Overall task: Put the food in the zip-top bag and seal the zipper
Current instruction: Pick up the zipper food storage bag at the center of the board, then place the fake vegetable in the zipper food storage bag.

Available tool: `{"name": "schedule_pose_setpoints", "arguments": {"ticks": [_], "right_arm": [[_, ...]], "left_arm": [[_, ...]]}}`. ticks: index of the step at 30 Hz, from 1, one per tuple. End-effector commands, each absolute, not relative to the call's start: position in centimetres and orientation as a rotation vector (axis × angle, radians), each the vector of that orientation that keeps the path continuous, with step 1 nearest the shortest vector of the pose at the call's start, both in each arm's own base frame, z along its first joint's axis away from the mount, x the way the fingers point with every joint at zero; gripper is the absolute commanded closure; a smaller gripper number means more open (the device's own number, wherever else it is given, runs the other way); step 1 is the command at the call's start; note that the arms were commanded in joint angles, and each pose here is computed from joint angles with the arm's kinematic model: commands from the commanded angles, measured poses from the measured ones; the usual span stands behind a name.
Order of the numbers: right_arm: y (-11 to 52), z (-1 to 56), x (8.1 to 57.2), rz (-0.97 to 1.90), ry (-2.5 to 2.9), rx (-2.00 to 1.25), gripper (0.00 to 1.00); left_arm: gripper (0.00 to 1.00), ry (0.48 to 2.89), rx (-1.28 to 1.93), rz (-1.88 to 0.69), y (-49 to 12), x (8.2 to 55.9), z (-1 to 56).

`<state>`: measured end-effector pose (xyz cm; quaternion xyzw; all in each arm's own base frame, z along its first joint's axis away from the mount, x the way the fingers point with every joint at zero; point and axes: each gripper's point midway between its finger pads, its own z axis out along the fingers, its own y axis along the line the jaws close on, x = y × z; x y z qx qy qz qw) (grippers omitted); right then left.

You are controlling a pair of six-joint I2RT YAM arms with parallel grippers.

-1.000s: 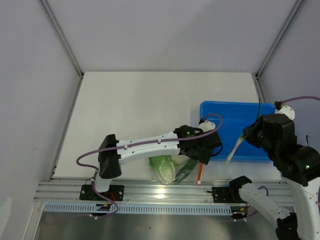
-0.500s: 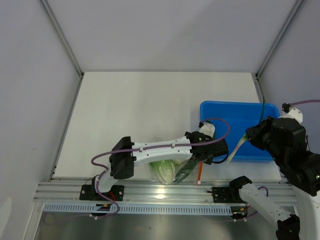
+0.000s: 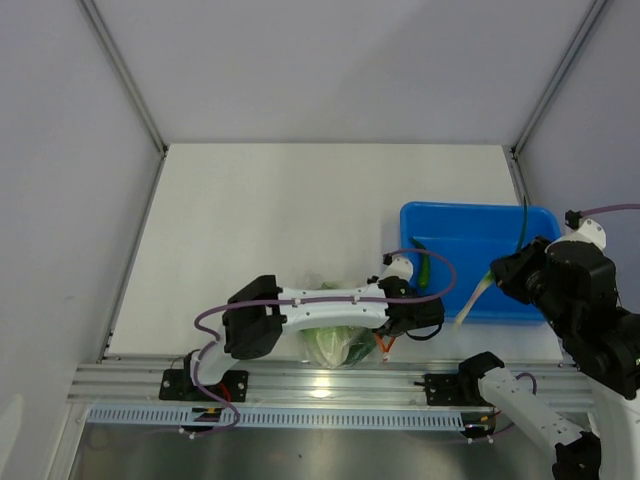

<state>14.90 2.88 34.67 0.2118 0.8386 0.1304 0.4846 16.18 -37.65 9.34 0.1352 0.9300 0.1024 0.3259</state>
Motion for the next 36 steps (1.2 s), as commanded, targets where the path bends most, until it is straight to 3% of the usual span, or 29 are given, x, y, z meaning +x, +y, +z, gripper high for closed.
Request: {"name": "schedule_pose_setpoints", "arguments": {"ticks": [1,3,7,14,18,25,30,36], "right_arm": [[3.3,34.5,15.1,0.333,2.046,0.494,1.0],[3.9,33.5,15.3,0.339,2.091,0.481,1.0],[6.4,31.9,16.2,0.445,2.141,0.435,1.0],[10.7,31.9,19.1,0.643,2.16,0.399,1.0],[13.5,33.2,20.9,0.773,2.152,0.395,1.0],[18.4,36.5,23.3,0.858,2.114,0.331,1.0],[20.0,37.2,23.8,0.777,2.117,0.297,1.0],[22.8,35.2,25.2,0.623,2.118,0.276,1.0]], "left_arm": [[0.89,2.365,0.281,0.252,-36.0,17.3,12.4],[0.99,2.354,0.278,0.263,-35.1,17.4,13.0],[0.99,2.34,0.296,0.188,-34.0,17.4,16.3],[0.99,2.273,0.251,-0.453,-31.9,17.9,26.3],[0.99,2.223,0.256,-0.651,-31.3,18.1,27.4],[1.0,2.262,0.194,-0.756,-31.5,19.0,25.1],[0.99,2.324,0.15,-0.799,-32.1,19.8,21.5],[1.0,2.305,0.106,-0.853,-32.2,20.5,21.8]]}}
